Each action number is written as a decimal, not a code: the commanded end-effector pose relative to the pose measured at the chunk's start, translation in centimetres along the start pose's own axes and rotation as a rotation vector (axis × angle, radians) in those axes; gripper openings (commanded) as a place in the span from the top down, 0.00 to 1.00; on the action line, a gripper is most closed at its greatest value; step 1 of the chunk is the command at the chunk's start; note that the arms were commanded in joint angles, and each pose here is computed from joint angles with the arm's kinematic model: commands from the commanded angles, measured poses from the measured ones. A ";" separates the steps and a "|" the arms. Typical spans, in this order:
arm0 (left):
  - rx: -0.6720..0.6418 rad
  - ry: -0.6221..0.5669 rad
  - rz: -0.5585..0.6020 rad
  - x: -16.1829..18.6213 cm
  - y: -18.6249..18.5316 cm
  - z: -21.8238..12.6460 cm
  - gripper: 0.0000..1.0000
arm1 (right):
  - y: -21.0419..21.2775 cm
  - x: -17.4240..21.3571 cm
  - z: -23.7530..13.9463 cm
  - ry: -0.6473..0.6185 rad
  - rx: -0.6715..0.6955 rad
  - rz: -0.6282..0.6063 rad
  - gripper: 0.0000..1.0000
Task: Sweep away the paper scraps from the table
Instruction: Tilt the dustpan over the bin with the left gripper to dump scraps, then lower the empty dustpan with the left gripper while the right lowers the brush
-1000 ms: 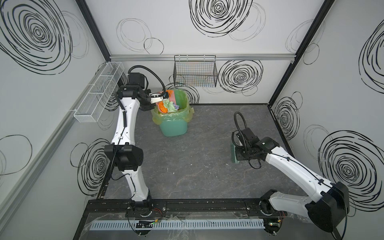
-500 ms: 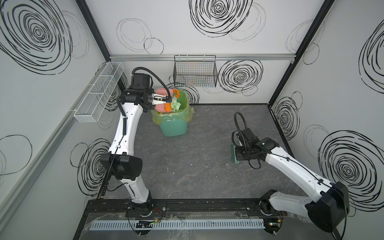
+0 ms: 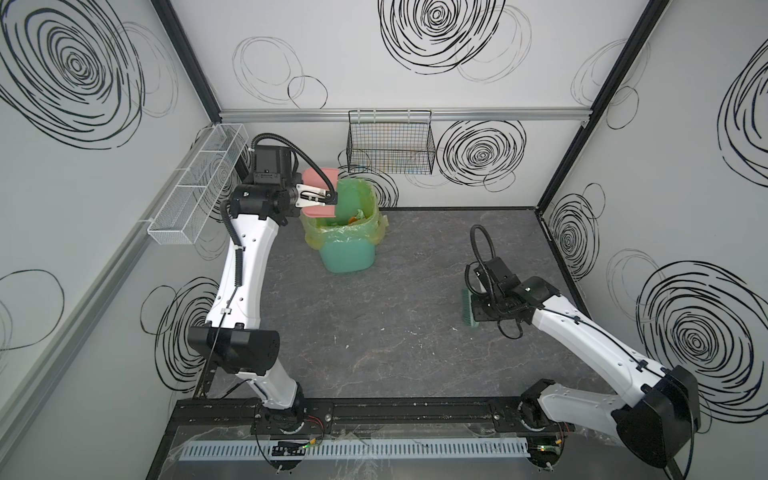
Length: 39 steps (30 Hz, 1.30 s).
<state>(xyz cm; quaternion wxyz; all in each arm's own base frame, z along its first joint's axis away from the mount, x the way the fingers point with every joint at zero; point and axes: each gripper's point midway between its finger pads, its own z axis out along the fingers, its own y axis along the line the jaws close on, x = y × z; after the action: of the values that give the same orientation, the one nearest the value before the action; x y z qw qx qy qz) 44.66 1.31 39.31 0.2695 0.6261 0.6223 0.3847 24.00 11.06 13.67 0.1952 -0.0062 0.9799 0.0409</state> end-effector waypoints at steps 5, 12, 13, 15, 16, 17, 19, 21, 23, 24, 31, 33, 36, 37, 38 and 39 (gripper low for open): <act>-0.062 -0.289 -0.168 -3.8 2.5 -9.3 1.00 | -0.6 -5.4 -2.6 -0.152 -0.035 0.053 1.00; 0.224 -0.589 -0.352 -11.5 -9.4 -9.6 1.00 | -2.5 -13.2 -5.1 -0.386 -0.246 0.238 1.00; 0.257 -0.603 -0.370 -12.6 -11.9 -8.9 1.00 | -3.2 -14.1 -5.1 -0.413 -0.278 0.275 1.00; 0.329 -0.631 -0.396 -14.7 -16.3 -7.8 1.00 | -4.0 -15.1 -4.6 -0.439 -0.342 0.332 1.00; 0.370 -0.641 -0.421 -15.6 -18.4 -7.2 1.00 | -4.6 -15.6 -4.4 -0.456 -0.376 0.356 1.00; 0.411 -0.659 -0.441 -16.5 -20.4 -6.8 1.00 | -4.9 -15.9 -4.0 -0.463 -0.409 0.386 1.00; 0.484 -0.674 -0.466 -17.9 -23.7 -5.8 1.00 | -5.9 -16.0 -2.9 -0.474 -0.455 0.434 1.00; 0.529 -0.670 -0.482 -19.0 -26.3 -4.4 1.00 | -7.1 -15.8 -1.6 -0.472 -0.475 0.498 1.00; 0.579 -0.657 -0.483 -20.1 -28.6 -2.9 1.00 | -8.4 -15.2 0.1 -0.457 -0.472 0.554 1.00; 0.601 -0.652 -0.486 -20.5 -29.4 -2.3 1.00 | -9.0 -14.9 0.9 -0.446 -0.463 0.578 1.00; 0.640 -0.627 -0.508 -22.4 -31.0 1.3 1.00 | -11.1 -11.2 6.8 -0.294 -0.379 0.645 1.00; 0.656 -0.614 -0.505 -22.8 -31.4 2.1 1.00 | -11.3 -10.1 8.0 -0.264 -0.364 0.657 1.00; 0.689 -0.605 -0.504 -23.3 -32.1 2.9 1.00 | -11.5 -8.8 9.1 -0.246 -0.353 0.666 1.00; 0.698 -0.602 -0.501 -23.5 -32.4 3.1 1.00 | -11.5 -8.3 9.4 -0.237 -0.345 0.667 1.00; 0.706 -0.597 -0.501 -23.5 -32.8 3.3 0.98 | -11.7 -7.9 9.6 -0.232 -0.337 0.669 1.00; 0.715 -0.594 -0.501 -23.6 -33.1 3.5 0.98 | -11.7 -7.6 9.8 -0.227 -0.332 0.671 1.00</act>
<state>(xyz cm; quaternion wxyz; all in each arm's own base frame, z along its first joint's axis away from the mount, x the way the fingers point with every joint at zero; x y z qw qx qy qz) 29.02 -17.80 6.36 0.2648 0.5962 0.7486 -0.1181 36.07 0.50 8.21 0.2857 0.2840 0.8726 0.2761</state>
